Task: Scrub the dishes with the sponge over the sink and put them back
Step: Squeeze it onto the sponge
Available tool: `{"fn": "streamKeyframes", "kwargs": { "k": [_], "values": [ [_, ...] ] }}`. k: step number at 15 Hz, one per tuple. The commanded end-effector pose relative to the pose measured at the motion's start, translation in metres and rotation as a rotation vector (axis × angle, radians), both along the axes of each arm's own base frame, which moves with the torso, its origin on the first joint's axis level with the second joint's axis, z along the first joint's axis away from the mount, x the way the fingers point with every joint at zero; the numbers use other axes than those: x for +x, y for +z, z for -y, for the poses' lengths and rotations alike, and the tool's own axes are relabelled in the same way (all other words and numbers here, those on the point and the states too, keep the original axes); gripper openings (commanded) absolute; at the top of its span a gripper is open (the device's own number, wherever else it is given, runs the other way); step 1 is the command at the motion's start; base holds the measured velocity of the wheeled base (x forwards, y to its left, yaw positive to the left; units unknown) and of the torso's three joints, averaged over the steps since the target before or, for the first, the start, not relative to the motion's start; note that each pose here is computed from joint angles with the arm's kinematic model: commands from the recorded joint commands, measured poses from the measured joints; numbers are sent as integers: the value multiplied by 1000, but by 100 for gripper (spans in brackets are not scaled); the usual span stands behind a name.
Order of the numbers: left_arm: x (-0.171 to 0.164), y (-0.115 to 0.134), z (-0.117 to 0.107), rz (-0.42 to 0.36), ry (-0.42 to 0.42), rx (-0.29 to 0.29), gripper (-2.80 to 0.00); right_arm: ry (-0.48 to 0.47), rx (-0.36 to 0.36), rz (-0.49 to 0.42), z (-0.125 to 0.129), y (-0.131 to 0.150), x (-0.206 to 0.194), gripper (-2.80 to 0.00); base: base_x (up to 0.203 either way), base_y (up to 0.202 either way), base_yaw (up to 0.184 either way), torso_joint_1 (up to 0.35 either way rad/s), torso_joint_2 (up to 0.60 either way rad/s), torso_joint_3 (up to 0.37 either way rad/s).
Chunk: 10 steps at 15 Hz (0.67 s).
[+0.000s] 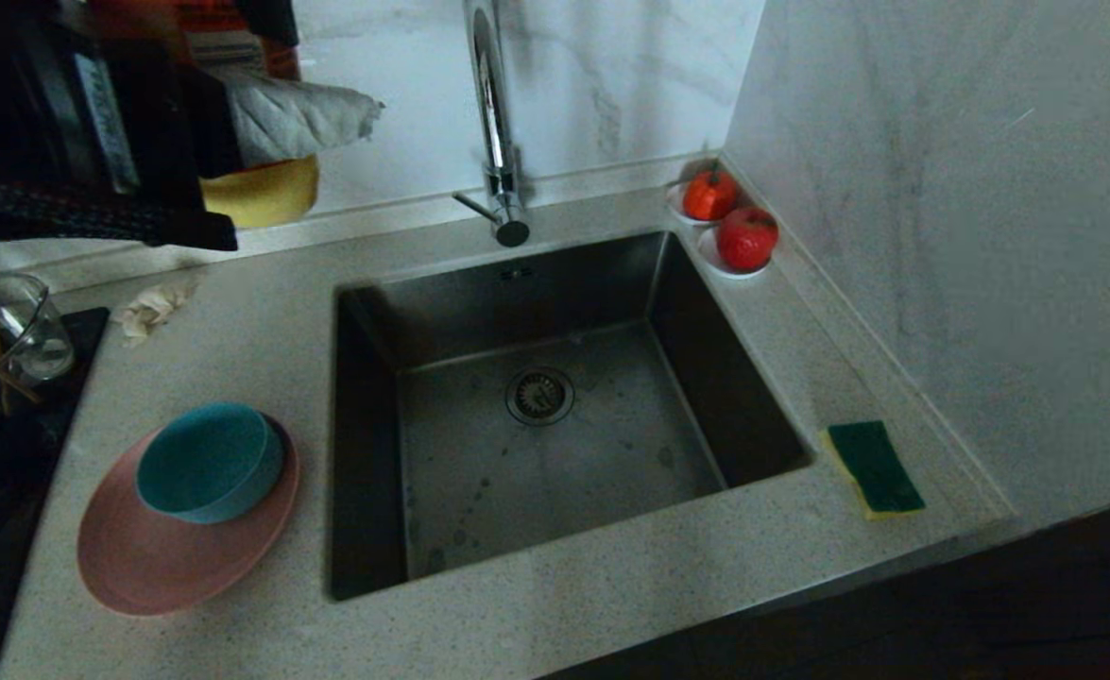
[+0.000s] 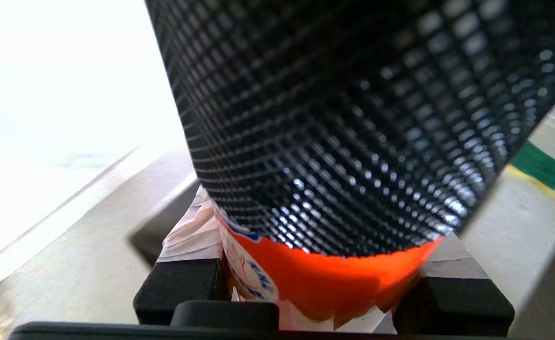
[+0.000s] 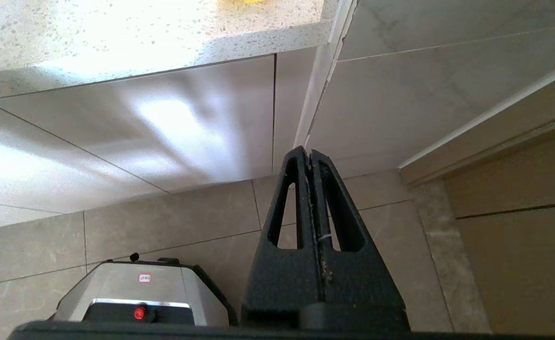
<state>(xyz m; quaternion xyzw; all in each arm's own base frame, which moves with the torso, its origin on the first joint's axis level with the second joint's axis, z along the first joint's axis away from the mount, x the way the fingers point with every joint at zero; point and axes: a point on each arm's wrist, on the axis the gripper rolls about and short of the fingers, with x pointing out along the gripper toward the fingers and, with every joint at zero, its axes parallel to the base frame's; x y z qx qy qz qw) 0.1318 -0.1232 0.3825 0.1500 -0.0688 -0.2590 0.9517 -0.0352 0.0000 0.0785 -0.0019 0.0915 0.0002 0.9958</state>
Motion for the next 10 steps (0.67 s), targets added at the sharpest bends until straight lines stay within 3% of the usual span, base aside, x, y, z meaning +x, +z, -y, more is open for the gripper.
{"fn": "streamKeyframes", "kwargs": {
  "k": [1,6,10],
  "values": [
    [16,3,22,-23,-44,24,-280,0,-1,-2,0,0,0,-280,0,0,0,0,0,0],
    [37,3,55,-56,-127,58,-280,0,-1,-2,0,0,0,-280,0,0,0,0,0,0],
    [48,-18,93,-108,-195,112,-280,0,-1,-3,0,0,0,-280,0,0,0,0,0,0]
  ]
}}
